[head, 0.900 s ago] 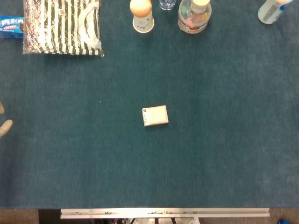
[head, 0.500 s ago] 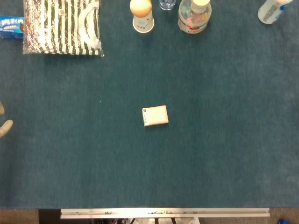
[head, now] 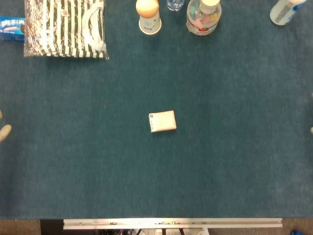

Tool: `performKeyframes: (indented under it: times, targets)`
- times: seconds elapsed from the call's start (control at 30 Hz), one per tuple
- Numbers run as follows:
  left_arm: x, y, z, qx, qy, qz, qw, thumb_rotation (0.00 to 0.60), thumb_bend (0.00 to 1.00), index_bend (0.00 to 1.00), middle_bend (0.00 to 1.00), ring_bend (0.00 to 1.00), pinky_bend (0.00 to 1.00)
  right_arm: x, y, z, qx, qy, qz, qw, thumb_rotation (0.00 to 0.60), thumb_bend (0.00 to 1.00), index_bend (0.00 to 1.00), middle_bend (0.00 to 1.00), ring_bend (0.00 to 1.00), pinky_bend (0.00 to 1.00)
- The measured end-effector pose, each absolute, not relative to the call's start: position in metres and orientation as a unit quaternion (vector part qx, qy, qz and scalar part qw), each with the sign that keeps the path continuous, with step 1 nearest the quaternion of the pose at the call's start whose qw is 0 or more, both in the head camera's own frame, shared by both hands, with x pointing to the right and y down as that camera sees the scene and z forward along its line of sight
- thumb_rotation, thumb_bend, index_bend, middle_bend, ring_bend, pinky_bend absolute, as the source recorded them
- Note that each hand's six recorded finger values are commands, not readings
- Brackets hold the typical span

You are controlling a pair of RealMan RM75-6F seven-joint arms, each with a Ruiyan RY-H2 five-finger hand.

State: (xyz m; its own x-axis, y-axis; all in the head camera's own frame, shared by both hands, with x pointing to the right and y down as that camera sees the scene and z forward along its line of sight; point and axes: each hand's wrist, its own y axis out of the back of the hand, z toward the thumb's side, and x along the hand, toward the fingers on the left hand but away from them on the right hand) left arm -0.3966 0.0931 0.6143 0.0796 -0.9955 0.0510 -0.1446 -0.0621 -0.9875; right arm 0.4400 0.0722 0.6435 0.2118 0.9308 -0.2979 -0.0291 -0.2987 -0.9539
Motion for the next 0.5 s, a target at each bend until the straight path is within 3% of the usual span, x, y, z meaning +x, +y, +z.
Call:
performKeyframes:
  times: [0.4,0.5]
  targets:
    - [-0.399,0.092,0.610,-0.565,0.509,-0.454,0.464,0.600,0.00,0.61,0.57,0.39,0.49,0.345,0.065,0.664,-0.652,-0.226,0.484,0.538,0.600,0.00,0.26,0.46,0.33,0.39]
    - [-0.399,0.092,0.608,-0.564,0.512,-0.451,0.465,0.600,0.01,0.61,0.57,0.39,0.49,0.319,0.064,0.671,-0.657,-0.191,0.474,0.554,0.600,0.05,0.26,0.50,0.37,0.56]
